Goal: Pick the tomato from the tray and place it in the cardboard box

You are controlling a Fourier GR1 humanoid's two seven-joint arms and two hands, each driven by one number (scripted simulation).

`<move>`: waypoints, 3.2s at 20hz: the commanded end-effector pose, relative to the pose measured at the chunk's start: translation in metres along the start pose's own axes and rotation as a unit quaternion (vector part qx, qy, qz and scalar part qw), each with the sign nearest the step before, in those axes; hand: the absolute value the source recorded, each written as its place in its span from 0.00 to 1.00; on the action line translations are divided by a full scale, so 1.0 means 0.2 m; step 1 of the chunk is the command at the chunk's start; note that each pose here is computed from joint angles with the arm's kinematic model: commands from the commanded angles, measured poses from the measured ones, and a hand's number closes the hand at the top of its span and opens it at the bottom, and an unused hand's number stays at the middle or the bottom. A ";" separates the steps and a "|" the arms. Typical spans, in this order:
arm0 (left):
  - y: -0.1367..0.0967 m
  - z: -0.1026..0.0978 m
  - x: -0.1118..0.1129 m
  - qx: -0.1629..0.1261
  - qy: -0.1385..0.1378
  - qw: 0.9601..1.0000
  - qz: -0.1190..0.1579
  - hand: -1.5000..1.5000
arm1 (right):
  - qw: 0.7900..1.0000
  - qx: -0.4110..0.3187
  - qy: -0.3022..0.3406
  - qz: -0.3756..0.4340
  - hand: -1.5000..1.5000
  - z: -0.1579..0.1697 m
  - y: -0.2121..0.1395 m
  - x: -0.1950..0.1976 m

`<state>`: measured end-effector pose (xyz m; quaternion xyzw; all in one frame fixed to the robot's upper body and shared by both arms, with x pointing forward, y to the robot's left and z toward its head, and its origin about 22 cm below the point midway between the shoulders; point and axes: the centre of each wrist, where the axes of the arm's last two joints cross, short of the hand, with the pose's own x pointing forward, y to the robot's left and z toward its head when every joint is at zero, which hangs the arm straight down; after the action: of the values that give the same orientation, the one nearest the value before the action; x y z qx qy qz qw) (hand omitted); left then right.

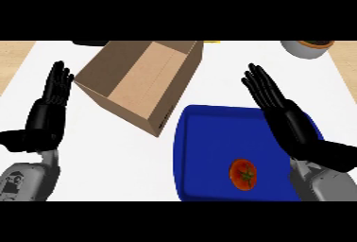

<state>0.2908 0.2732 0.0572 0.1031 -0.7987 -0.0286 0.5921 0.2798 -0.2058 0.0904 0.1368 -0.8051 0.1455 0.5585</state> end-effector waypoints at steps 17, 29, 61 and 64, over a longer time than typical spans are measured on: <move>0.33 0.12 -0.23 0.023 0.187 0.962 -0.196 0.50 | 0.924 0.348 -0.159 0.002 0.00 0.24 -0.36 -0.31; 0.38 0.11 -0.25 0.024 0.207 0.957 -0.201 0.50 | 0.792 0.475 -0.181 0.337 0.00 0.00 -0.43 -0.26; 0.37 0.15 -0.28 0.046 0.211 0.952 -0.215 0.50 | 0.689 0.575 -0.141 0.419 0.00 0.17 -0.16 -0.39; 0.43 0.23 -0.23 0.039 0.208 0.955 -0.207 0.50 | 0.693 0.572 -0.159 0.409 0.00 0.11 -0.10 -0.35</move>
<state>0.2598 0.3553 0.0185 0.2944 -0.6165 -0.0943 0.7241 0.2982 -0.2288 0.0184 0.0652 -0.6119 0.7762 0.1371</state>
